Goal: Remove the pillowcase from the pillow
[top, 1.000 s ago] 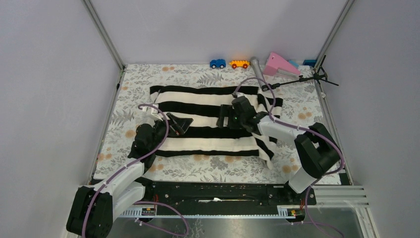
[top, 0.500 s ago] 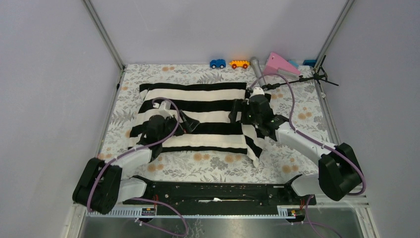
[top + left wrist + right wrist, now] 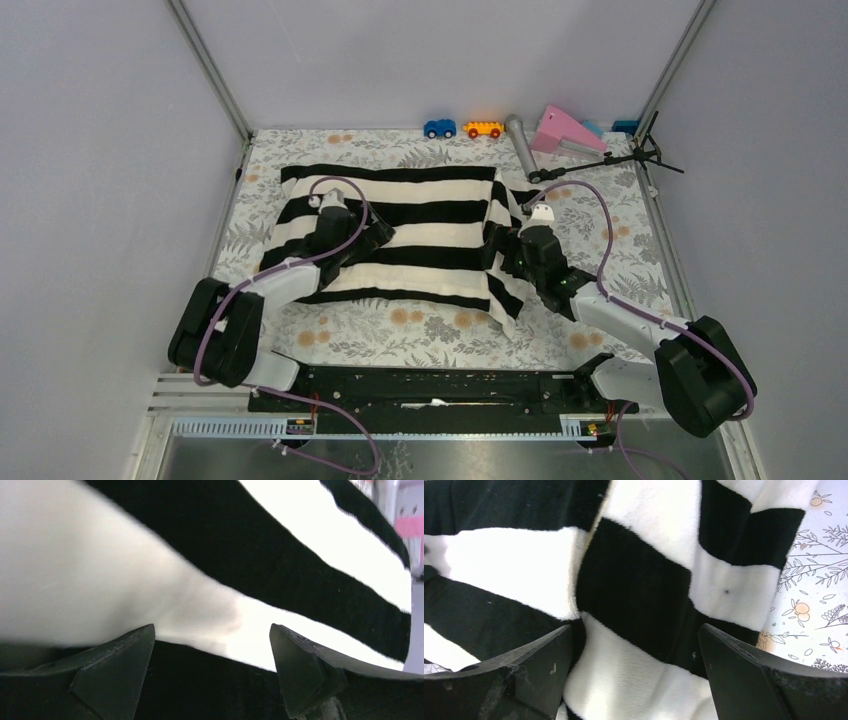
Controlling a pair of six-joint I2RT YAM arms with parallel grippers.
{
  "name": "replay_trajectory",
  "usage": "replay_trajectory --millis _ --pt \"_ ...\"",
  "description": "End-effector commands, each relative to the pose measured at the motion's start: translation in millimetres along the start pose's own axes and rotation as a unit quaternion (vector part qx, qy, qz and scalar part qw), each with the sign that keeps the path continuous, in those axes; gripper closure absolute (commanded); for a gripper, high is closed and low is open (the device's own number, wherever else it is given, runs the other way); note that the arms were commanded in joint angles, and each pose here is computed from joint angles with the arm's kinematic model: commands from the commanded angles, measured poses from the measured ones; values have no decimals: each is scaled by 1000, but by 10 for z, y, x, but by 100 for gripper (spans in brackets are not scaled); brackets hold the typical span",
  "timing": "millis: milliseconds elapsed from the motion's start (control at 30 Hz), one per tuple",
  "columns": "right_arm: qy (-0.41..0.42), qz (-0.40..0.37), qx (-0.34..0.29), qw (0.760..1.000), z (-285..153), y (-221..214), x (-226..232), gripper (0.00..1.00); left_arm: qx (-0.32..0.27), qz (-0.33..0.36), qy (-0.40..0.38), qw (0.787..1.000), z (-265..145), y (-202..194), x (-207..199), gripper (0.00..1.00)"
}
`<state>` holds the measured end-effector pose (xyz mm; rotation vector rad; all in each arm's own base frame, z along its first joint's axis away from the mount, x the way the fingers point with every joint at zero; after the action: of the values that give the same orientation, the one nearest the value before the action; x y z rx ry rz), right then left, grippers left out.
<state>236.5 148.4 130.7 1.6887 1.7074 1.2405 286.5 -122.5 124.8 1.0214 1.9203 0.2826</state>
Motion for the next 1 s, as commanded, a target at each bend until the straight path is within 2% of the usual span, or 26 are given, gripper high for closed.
replay_trajectory --millis 0,67,167,267,367,567,667,833,967 --pt "1 15 -36 999 64 75 28 1 -102 -13 92 990 -245 89 503 3" --pt "6 17 -35 999 71 81 43 2 -89 3 6 996 -316 70 342 5" --pt "5 17 -39 999 47 82 34 2 -61 74 -104 990 -414 14 -8 10" --pt "11 18 -48 999 5 75 24 4 -55 157 -187 968 -570 -219 -379 11" --pt "30 17 -48 998 -30 41 36 11 -45 215 -247 944 -670 -471 -624 10" --pt "-7 24 -61 998 -102 14 -73 12 8 276 -270 922 -666 -752 -1072 12" --pt "-11 33 -76 997 -130 28 -89 25 24 281 -265 922 -625 -761 -1260 12" --pt "1 32 -55 998 -72 -47 -67 22 61 274 -230 932 -393 -819 -1467 12" --pt "43 21 -25 999 5 -81 40 21 95 268 -254 924 -229 -987 -1530 12"
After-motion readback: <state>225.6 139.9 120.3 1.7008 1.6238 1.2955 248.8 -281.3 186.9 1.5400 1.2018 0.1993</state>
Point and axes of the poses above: each gripper's point midway between its finger pads, its own z axis out along the fingers, its own x axis along the line the jaws close on, y = z × x, the point moved 8 cm from there along -z, back along the fingers, and after that the axes turned 4 degrees about -z, right-handed, at the moved point
